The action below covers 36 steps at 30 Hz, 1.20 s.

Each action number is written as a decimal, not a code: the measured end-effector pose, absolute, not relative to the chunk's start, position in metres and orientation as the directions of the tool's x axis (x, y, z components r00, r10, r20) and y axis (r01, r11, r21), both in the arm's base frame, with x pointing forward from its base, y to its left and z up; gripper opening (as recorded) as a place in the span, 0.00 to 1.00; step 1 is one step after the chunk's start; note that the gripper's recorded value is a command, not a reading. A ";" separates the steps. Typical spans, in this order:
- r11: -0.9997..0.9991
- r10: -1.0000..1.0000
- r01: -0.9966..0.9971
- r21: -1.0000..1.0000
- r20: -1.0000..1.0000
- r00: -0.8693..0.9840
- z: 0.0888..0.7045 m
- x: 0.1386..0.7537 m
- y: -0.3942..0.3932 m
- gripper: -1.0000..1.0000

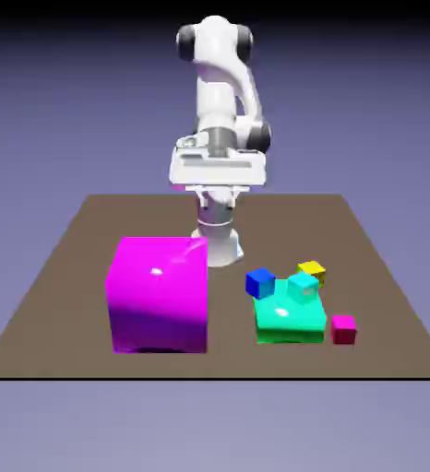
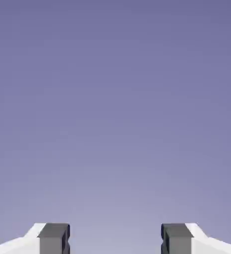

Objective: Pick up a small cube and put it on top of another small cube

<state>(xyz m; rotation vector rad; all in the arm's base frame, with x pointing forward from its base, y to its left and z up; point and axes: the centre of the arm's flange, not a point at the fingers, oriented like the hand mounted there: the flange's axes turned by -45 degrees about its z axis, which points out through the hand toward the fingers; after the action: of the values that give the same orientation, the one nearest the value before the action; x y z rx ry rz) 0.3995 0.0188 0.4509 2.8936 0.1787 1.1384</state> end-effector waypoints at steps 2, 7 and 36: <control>-0.975 0.222 0.189 0.119 0.609 0.761 0.437 0.415 0.043 0.50; -0.881 0.473 0.426 0.206 0.412 0.779 0.397 0.444 0.107 0.50; -0.040 0.941 0.999 -0.001 -0.337 0.037 0.120 0.412 0.356 0.00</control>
<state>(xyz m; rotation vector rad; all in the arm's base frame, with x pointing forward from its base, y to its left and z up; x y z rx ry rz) 0.4124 0.3557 0.1196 2.0780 1.9968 -0.3623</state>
